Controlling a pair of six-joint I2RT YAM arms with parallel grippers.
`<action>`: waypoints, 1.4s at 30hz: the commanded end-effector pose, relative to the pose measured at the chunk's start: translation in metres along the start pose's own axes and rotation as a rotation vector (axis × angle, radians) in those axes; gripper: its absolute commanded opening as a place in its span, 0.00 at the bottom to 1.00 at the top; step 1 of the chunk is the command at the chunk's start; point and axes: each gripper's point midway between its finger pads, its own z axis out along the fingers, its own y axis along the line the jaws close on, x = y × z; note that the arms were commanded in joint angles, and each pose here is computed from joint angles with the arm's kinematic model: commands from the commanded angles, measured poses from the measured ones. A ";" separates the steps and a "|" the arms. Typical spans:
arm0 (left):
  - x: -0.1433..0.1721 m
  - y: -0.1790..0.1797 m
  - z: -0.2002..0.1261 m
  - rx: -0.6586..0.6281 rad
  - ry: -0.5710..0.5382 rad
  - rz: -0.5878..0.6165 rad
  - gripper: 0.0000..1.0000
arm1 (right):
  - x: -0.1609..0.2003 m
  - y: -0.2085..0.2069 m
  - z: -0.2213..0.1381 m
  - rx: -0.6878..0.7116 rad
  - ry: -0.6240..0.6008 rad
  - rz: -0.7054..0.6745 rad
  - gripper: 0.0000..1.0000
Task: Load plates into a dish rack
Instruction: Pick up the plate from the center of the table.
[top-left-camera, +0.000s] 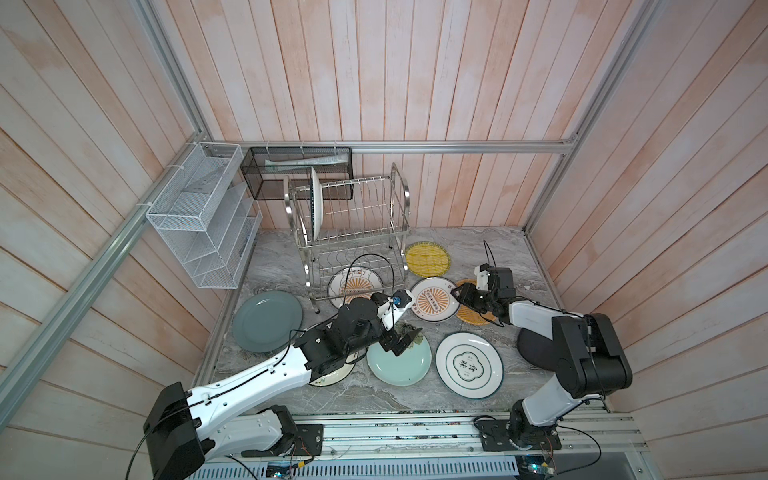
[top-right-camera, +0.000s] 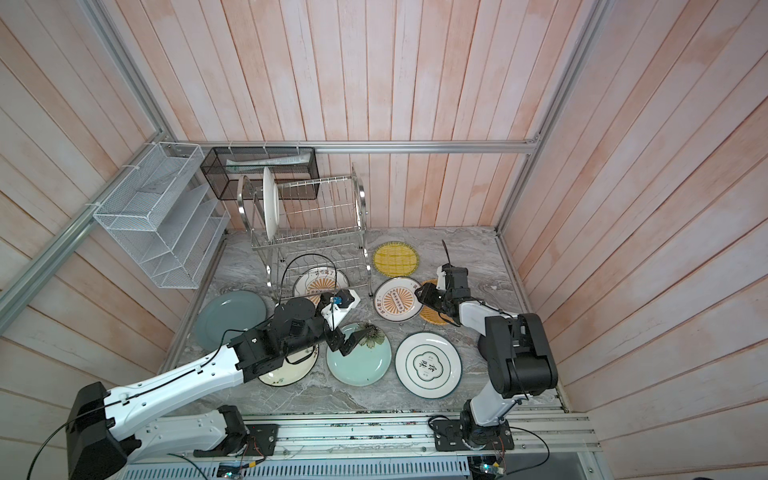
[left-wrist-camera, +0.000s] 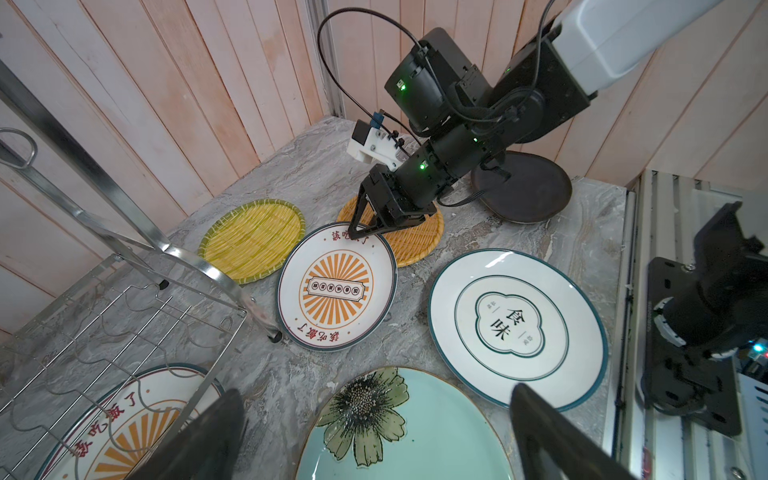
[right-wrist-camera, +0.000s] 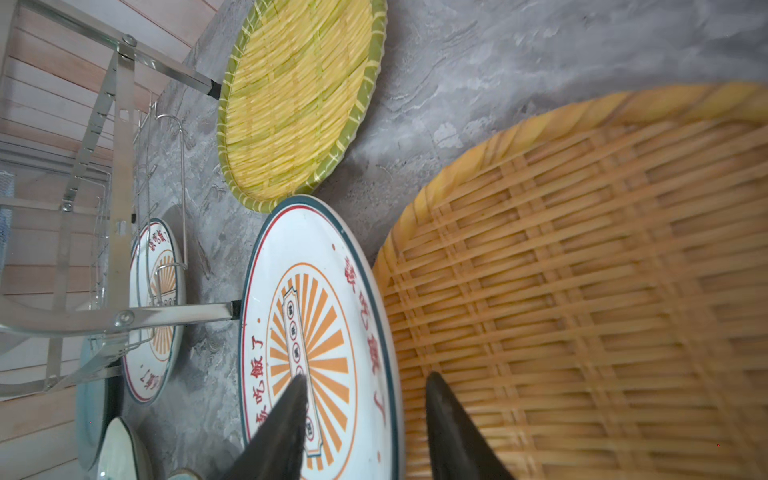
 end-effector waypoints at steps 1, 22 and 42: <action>-0.001 0.000 0.001 -0.005 -0.004 0.015 1.00 | 0.001 0.009 0.005 -0.023 0.020 -0.008 0.39; 0.000 0.002 -0.001 -0.018 -0.005 0.032 1.00 | -0.008 0.023 -0.013 -0.041 -0.026 0.035 0.00; -0.007 -0.030 0.019 0.024 -0.005 0.136 1.00 | -0.021 0.023 -0.127 0.198 -0.175 0.281 0.00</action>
